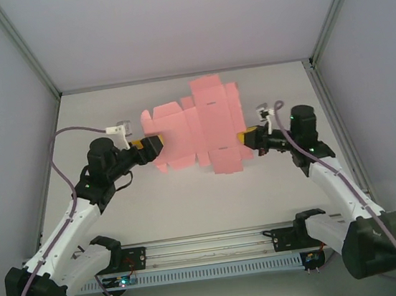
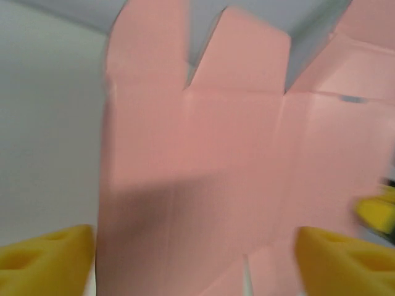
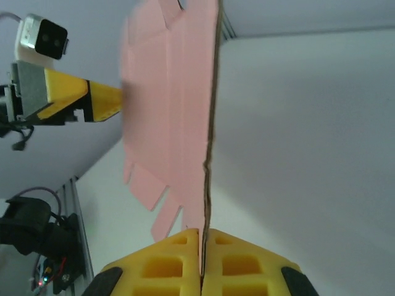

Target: Assemble paper box

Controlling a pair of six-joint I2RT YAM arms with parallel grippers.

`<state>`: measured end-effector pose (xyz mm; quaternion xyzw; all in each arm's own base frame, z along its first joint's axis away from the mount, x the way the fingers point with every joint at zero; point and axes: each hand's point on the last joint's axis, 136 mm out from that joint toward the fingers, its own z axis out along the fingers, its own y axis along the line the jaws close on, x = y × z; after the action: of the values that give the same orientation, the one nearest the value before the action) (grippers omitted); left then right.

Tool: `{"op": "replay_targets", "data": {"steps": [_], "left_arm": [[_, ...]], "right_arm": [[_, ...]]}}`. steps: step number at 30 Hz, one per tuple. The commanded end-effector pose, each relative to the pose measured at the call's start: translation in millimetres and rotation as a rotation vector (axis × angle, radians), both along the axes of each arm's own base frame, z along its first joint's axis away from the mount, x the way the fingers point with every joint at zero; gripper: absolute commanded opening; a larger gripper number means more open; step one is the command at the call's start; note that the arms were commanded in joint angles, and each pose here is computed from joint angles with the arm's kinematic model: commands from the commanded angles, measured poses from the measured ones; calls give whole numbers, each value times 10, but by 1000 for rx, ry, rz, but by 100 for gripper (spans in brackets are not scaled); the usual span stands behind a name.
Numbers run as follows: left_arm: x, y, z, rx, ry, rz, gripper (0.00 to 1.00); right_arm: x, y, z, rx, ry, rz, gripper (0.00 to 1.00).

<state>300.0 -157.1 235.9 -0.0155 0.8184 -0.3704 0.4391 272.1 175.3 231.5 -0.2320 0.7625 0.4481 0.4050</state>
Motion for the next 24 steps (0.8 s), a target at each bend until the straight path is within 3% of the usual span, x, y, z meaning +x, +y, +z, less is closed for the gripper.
{"op": "replay_targets", "data": {"steps": [1,7,11,13,19,24], "left_arm": [[-73,560,-424,288,167,230,100],[17,581,-566,317,270,262,99],[219,323,-581,271,291,162,100],[336,265,-590,266,297,152,100],[661,210,-682,306,322,152,100],[981,179,-770,286,377,158,100]], "right_arm": [[-61,66,-509,-325,66,34,0],[224,96,-1094,-674,196,110,0],[668,-150,-1432,-1071,115,107,0],[855,-154,-1507,-1162,63,125,0],[1087,79,-1637,-1351,-248,188,0],[1037,366,-1616,-1358,-568,223,0]]}}
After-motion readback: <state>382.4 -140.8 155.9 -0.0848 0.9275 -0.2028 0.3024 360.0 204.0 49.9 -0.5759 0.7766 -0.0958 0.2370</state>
